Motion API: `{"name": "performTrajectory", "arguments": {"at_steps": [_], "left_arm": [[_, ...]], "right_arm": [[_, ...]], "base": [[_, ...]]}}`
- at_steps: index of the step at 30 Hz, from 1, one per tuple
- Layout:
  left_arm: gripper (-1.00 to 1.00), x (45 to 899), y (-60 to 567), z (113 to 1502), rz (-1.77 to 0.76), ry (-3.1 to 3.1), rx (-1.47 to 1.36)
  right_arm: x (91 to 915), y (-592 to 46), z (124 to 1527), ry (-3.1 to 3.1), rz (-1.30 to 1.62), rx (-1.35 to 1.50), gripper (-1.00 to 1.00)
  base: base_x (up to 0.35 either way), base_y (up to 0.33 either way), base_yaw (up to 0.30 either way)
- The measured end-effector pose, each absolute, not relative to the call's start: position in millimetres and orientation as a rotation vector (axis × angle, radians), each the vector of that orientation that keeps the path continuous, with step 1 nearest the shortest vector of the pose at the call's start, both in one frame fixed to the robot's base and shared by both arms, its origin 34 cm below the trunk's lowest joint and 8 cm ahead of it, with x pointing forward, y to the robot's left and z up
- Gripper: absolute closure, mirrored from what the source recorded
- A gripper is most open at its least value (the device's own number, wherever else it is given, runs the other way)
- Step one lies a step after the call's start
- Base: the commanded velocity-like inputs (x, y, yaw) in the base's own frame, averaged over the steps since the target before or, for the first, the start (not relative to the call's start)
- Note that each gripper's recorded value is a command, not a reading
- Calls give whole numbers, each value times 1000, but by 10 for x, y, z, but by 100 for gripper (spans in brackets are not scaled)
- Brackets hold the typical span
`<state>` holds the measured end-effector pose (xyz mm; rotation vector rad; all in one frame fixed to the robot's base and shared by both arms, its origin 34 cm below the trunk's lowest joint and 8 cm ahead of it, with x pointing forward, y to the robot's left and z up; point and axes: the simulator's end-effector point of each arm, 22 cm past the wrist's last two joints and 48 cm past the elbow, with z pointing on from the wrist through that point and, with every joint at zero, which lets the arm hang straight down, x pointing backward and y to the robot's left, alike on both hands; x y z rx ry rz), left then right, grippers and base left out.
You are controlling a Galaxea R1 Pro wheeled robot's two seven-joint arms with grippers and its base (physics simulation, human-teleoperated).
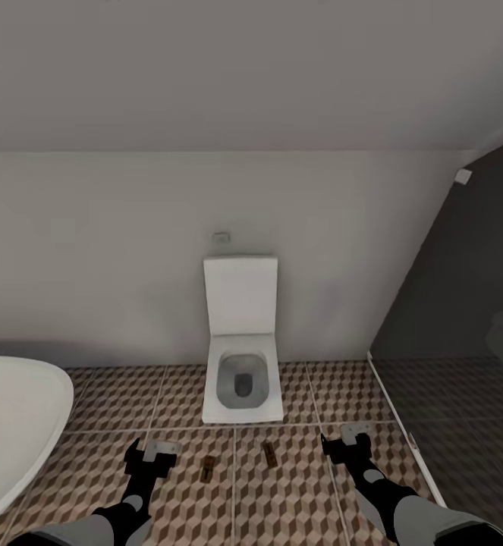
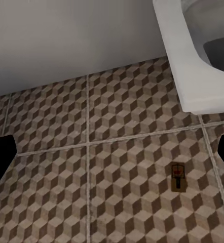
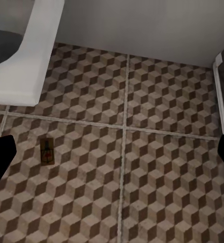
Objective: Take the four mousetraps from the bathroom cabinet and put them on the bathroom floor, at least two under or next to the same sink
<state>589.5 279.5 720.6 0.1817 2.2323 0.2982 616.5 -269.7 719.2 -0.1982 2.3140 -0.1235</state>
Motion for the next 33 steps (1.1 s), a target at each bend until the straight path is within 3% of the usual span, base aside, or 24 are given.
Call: {"name": "performTrajectory", "arguments": {"at_steps": [33], "left_arm": [[-100,6033,2795,7458,300,2181,172]], "right_arm": [[6301,-2698,7456,2263,-128,-194,-100]], "base": [[0,0,0]]}}
